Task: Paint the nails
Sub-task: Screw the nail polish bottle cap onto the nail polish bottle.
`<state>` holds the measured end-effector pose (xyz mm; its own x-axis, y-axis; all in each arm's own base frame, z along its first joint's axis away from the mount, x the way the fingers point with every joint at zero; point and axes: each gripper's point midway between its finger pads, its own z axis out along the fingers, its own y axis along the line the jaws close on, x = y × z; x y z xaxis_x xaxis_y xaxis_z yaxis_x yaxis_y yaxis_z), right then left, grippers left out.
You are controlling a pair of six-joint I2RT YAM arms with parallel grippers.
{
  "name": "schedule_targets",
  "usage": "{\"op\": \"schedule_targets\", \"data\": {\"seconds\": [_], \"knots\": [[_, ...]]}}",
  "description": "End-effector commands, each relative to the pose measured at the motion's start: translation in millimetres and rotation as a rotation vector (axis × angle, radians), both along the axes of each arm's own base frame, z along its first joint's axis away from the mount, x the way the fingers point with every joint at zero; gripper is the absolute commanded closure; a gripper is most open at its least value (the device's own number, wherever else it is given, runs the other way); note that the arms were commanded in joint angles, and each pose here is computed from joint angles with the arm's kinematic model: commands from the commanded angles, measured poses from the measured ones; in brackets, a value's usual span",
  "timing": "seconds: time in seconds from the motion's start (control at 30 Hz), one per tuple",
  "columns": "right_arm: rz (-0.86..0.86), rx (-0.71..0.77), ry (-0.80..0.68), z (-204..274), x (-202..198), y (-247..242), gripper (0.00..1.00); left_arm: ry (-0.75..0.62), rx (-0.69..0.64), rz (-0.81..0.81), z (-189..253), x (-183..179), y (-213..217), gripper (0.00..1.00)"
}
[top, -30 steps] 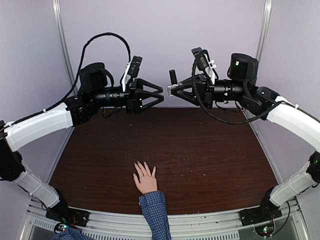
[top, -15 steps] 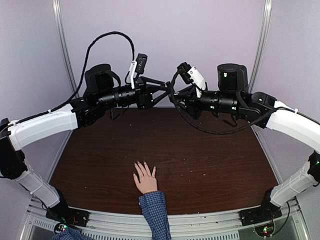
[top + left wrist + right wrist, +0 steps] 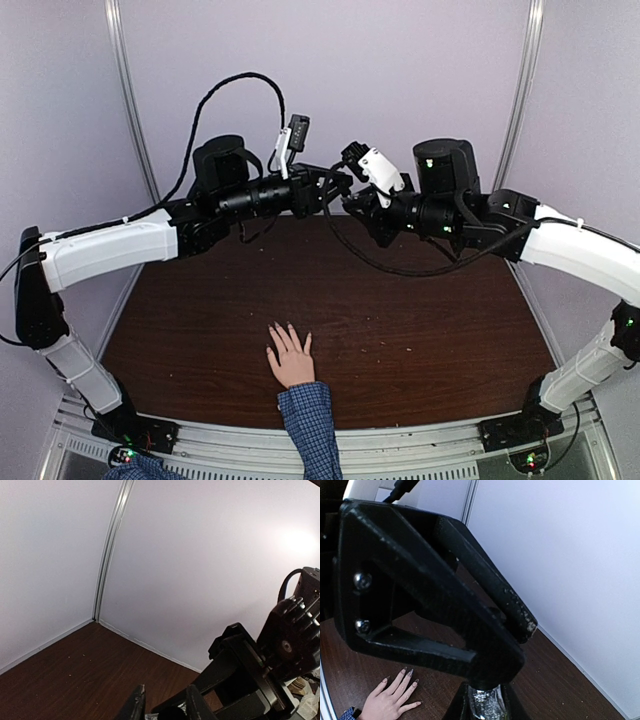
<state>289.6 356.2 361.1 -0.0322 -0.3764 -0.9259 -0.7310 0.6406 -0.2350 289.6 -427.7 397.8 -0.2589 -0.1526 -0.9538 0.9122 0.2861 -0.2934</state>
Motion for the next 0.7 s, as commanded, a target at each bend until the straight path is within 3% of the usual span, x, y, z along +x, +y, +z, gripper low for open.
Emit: {"op": "schedule_targets", "data": {"seconds": [0.0, 0.23, 0.53, 0.67], "knots": [[-0.044, -0.007, -0.036, 10.4, 3.9, -4.5, 1.00, -0.013, -0.077, -0.010, 20.8, 1.3, -4.2, 0.77], [-0.021, 0.008, -0.041, 16.4, -0.7, -4.2, 1.00, -0.026, -0.061, -0.055, 17.8, -7.0, -5.8, 0.93], [0.181, 0.081, -0.024, 28.4, -34.5, 10.3, 1.00, -0.242, -0.008, -0.543, 11.5, -91.6, -7.0, 1.00], [0.278, 0.114, -0.020, 37.8, -52.3, 14.6, 1.00, -0.317, 0.017, -0.672, 7.4, -112.6, -1.2, 1.00]]}}
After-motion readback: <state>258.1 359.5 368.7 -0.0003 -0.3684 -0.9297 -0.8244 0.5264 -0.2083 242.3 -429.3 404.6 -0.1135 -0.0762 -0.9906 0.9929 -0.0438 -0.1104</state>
